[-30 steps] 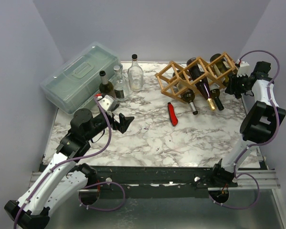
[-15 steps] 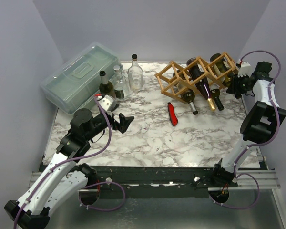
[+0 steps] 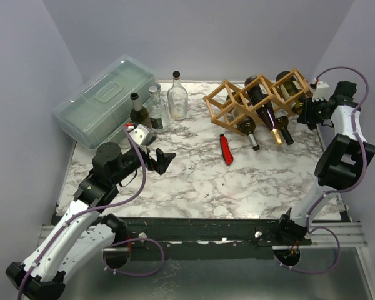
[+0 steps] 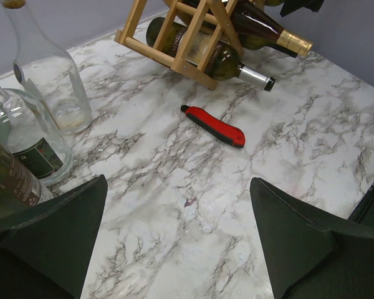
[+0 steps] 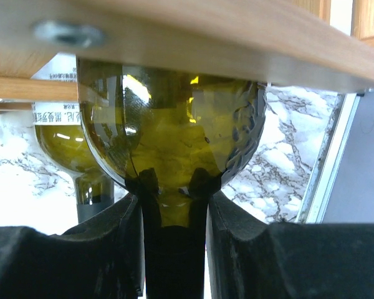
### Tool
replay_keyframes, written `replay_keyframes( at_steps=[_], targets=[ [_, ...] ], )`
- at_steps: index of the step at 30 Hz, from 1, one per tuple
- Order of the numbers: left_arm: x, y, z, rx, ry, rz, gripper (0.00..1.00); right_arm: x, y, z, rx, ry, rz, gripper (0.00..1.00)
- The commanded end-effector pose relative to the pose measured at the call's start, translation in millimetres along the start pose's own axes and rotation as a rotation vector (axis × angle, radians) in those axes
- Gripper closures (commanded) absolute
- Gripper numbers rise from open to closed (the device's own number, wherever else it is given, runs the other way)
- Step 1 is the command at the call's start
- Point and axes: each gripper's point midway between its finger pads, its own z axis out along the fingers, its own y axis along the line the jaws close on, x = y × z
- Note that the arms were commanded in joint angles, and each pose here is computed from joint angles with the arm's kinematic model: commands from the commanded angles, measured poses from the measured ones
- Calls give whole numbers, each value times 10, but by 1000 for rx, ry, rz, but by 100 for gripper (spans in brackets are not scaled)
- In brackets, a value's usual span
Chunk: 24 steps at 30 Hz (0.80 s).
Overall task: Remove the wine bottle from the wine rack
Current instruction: Pick up the wine bottle from the wine rack.
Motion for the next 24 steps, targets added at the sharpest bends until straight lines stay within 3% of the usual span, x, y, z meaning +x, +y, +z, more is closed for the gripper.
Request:
replay_keyframes(
  at_steps=[1, 24],
  targets=[
    [0, -4, -10, 6, -11, 13, 1, -264, 40, -284, 36, -87, -27, 100],
    [-4, -5, -18, 6, -14, 16, 1, -88, 185, -594, 113, -106, -36, 100]
  ],
)
